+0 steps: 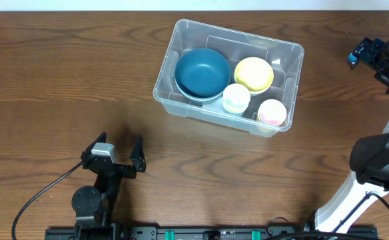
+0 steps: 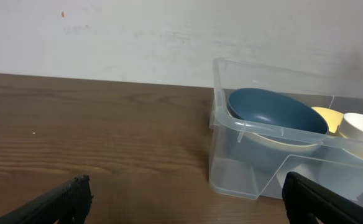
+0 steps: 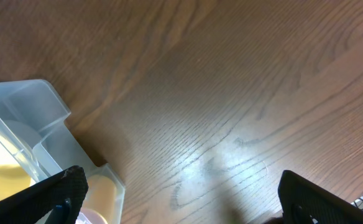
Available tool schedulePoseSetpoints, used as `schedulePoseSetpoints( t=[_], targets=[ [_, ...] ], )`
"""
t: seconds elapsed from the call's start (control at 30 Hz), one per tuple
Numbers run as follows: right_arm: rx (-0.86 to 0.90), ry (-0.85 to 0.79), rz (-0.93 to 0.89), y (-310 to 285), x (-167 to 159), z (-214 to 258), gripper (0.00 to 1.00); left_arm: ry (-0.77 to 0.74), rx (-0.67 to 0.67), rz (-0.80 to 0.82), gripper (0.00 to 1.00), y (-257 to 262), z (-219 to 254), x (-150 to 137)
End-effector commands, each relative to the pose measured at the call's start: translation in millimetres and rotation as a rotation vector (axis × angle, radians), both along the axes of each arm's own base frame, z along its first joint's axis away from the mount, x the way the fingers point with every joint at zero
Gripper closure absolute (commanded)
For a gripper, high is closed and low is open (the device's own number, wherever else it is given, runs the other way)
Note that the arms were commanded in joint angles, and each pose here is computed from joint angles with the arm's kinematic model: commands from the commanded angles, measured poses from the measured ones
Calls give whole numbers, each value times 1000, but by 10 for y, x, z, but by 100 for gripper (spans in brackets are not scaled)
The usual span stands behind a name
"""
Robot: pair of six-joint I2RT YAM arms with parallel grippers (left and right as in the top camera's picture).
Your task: Pack container
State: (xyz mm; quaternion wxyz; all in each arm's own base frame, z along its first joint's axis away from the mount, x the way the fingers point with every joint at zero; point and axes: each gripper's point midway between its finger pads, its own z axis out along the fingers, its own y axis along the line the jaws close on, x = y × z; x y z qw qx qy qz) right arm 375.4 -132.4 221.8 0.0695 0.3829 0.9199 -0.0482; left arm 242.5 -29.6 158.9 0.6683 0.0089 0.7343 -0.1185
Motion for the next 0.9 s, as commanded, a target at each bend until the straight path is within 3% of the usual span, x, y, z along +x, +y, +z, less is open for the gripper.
schedulePoseSetpoints(
  t=[0.0, 0.6, 0.87],
  targets=[
    [-10, 9, -13, -26, -5, -21, 1, 52, -10, 3, 2, 6, -159, -7],
    [-12, 1, -15, -29, -14, 10, 1, 52, -10, 3, 2, 6, -159, -7],
    [-66, -202, 40, 255, -250, 773, 1, 52, -10, 3, 2, 6, -159, -7]
  ],
)
